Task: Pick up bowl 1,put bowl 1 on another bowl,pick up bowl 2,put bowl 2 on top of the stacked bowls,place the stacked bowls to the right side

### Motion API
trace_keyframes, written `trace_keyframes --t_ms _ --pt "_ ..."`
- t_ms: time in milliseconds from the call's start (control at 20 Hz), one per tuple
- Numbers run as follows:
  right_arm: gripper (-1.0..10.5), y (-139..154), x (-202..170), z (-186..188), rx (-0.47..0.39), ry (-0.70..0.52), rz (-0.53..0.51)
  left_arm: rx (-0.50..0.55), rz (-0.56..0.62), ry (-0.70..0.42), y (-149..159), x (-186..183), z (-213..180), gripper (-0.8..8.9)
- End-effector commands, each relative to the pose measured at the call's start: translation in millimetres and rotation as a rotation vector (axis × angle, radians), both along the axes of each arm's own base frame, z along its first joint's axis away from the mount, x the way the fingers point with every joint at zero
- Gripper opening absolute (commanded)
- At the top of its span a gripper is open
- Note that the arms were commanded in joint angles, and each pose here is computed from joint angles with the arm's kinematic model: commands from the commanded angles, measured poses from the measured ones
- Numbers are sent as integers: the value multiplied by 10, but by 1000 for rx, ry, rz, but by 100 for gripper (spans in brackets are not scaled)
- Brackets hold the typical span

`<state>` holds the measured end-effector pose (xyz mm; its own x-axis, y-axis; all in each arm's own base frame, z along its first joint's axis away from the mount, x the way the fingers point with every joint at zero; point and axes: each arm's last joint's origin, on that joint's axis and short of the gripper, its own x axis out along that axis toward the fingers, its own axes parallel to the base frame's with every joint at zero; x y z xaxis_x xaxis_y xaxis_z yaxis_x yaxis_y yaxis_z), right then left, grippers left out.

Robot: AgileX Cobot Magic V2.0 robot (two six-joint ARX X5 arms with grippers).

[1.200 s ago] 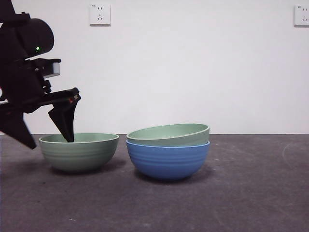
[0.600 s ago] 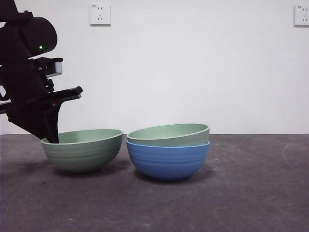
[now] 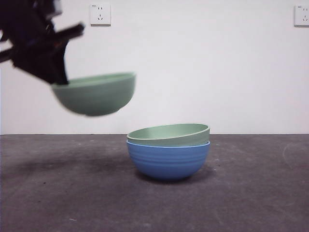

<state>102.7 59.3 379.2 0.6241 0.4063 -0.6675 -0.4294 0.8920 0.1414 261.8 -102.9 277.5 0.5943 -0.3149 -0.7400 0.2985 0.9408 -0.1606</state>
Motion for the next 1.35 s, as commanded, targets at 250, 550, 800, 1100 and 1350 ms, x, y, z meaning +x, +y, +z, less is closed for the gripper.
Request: trace_keyframes --t_ms 250,550,800,1100,1350 --pt "257 0 -3 -5 8 6 -7 -31 -135 -26 -518 -28 174 -8" --pt "257 -8 -17 -22 -4 26 -7 17 -197 36 -982 232 -28 -8" --pt "257 -13 -26 -30 -12 35 -5 81 -210 132 -1175 393 -383 -8" --pt "257 -13 -25 -31 -12 35 -5 131 -192 149 -1178 414 -476 1" --pt "257 -12 -24 -31 -12 36 -5 101 -223 167 -1201 395 -477 444"
